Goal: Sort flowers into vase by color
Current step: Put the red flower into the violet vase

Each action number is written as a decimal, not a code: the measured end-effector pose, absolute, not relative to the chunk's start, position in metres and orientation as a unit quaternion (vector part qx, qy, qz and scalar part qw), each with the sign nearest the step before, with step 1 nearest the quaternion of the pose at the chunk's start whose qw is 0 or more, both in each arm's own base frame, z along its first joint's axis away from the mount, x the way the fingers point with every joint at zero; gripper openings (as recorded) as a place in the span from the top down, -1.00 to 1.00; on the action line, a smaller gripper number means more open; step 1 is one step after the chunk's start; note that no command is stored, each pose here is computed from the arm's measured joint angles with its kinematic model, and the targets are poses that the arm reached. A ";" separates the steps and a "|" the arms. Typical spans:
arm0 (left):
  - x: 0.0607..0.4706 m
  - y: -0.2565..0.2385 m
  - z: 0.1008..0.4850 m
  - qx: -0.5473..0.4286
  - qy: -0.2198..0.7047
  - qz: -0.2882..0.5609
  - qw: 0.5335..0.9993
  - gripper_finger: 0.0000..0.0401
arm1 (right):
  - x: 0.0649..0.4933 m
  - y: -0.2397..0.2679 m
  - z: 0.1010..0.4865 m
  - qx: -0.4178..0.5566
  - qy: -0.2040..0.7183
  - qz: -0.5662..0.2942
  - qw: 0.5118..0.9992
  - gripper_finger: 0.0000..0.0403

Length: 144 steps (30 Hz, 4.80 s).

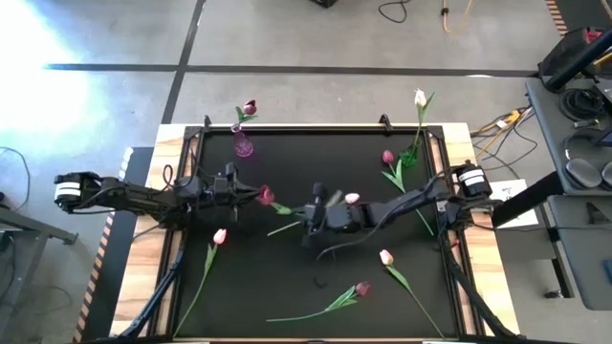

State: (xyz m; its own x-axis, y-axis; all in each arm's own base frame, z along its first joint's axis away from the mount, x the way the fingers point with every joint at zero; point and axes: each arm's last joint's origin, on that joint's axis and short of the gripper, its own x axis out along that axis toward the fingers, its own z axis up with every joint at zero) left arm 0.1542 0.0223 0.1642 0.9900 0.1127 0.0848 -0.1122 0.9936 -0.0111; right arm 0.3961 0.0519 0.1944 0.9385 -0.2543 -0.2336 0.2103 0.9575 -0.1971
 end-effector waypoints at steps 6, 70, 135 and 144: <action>0.157 0.020 0.171 0.001 -0.058 0.014 0.998 0.98 | 0.393 0.051 0.205 -0.116 0.029 -0.123 0.985 0.91; 0.196 0.037 0.227 0.058 -0.071 0.030 0.995 1.00 | 0.401 0.091 0.267 -0.227 0.039 -0.297 0.927 -0.03; 0.112 0.149 0.233 0.036 -0.129 0.413 0.901 1.00 | 0.352 0.083 0.208 -0.167 0.083 -0.233 0.954 0.95; 0.117 0.159 0.217 0.024 -0.085 0.448 0.890 0.85 | 0.352 0.083 0.208 -0.167 0.083 -0.233 0.954 0.95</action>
